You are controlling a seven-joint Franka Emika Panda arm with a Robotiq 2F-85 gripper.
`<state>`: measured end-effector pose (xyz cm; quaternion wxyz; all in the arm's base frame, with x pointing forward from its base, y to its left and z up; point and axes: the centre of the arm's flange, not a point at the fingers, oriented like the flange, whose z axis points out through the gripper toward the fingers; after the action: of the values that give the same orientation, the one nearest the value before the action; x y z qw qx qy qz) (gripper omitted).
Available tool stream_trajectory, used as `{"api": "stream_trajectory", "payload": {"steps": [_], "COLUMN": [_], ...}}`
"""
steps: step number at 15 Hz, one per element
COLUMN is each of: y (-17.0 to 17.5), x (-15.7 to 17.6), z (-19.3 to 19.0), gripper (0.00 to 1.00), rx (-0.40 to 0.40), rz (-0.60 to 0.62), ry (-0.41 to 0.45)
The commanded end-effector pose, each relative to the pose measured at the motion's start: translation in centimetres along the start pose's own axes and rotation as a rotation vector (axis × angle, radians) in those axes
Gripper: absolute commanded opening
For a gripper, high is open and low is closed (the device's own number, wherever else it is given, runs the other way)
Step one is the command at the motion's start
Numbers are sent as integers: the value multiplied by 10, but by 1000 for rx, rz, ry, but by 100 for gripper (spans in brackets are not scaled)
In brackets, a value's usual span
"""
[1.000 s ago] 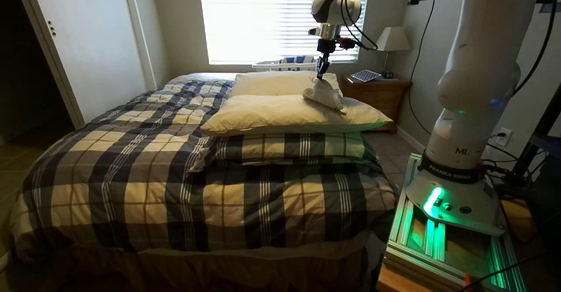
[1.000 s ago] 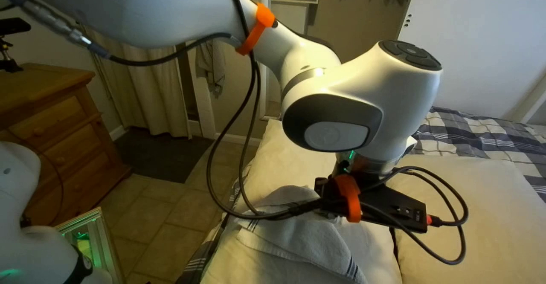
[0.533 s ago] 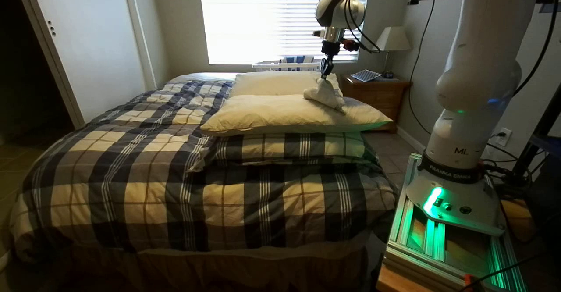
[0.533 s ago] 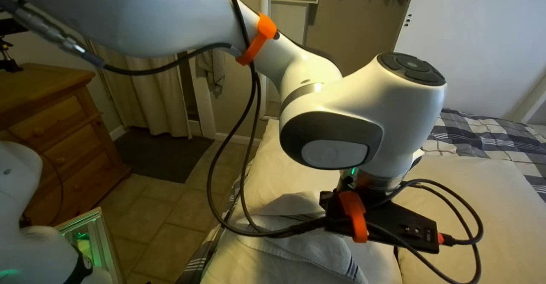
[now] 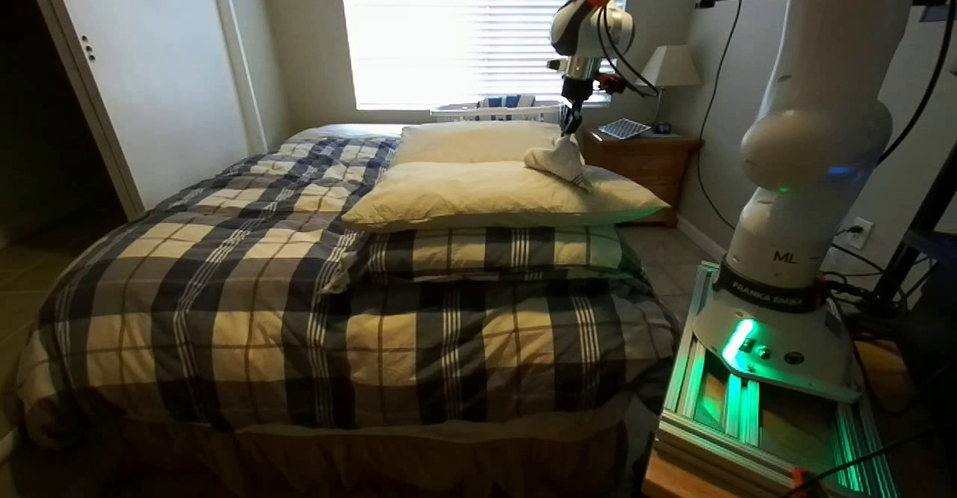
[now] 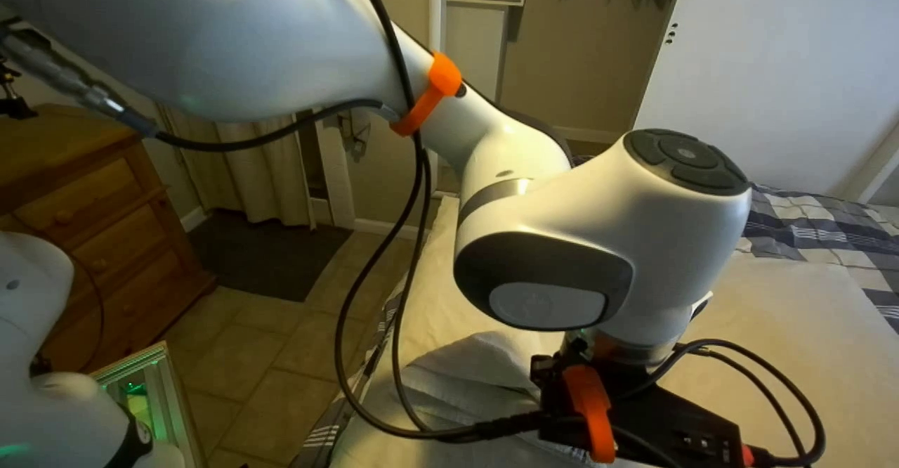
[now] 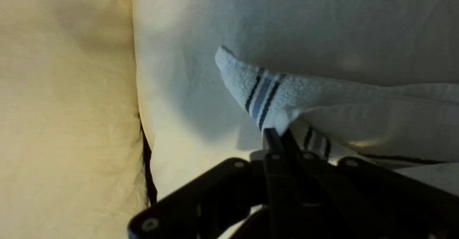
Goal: Fold the white towel twice
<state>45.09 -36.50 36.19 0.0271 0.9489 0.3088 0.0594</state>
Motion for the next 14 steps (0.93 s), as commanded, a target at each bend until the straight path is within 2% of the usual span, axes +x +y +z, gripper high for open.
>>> {"api": "stream_trajectory", "payload": {"steps": [1, 5, 6, 7, 9, 14], "y": [8, 15, 15, 15, 16, 31], "x": [-13, -20, -21, -22, -24, -36], "z": [6, 10, 10, 9, 0, -17], "gripper": [1, 1, 28, 29, 42, 76], "rx": [-51, -85, -81, -81, -73, -141], "rz": [-16, -10, -10, -9, -12, -49], "ry": [-8, -16, -17, -22, -41, -95]}}
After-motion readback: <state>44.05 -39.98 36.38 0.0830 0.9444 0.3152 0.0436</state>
